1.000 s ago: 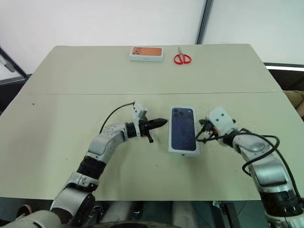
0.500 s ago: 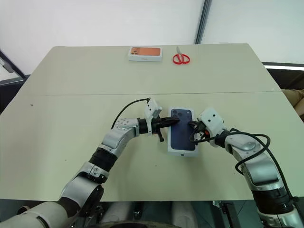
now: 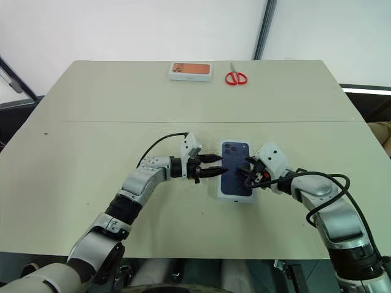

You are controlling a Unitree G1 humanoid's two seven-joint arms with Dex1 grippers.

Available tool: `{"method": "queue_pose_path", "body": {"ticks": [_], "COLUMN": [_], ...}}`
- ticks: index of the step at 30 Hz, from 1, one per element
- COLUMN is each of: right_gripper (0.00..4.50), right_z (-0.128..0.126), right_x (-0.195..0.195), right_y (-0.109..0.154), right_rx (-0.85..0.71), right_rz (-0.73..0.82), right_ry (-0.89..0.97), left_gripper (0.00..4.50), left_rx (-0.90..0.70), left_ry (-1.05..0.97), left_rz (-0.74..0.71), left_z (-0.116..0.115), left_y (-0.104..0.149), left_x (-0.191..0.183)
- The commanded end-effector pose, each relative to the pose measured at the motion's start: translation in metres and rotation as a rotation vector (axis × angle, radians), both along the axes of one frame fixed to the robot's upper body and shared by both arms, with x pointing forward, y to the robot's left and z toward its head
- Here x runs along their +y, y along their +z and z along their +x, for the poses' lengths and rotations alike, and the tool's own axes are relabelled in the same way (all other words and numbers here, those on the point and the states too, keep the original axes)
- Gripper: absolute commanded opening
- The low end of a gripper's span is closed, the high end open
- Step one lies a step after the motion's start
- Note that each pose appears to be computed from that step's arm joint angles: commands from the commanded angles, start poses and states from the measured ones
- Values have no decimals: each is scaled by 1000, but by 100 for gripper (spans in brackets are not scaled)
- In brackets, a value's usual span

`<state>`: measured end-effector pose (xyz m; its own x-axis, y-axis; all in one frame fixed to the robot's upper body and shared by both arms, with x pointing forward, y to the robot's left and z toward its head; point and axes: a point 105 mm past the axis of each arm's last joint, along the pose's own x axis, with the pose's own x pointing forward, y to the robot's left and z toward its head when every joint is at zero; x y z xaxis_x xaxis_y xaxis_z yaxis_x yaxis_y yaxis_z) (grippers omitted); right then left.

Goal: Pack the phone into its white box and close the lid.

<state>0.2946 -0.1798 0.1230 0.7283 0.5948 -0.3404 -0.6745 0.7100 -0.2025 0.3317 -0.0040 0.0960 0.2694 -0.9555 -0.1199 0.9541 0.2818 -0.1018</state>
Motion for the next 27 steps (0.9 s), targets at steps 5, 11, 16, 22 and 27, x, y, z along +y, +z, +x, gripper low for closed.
{"method": "queue_pose_path", "body": {"ticks": [5, 11, 16, 22, 27], "right_gripper": [449, 449, 449, 449, 449], "right_z": [-9, -24, -29, -32, -36], "right_x": [-3, -5, -9, -10, -19], "right_y": [44, 46, 40, 34, 31], "right_rx": [-156, -212, -208, -184, -168], "right_rz": [59, 19, 2, -6, -10], "right_ry": [110, 190, 210, 230, 237], "left_gripper": [450, 450, 450, 450, 450], "left_rx": [-142, -141, -133, -119, -93], "left_ry": [144, 201, 299, 413, 455], "left_rz": [0, 53, 136, 136, 154], "left_z": [23, -3, -25, -47, -60], "left_y": [50, 52, 43, 43, 36], "left_x": [86, 143, 176, 206, 221]}}
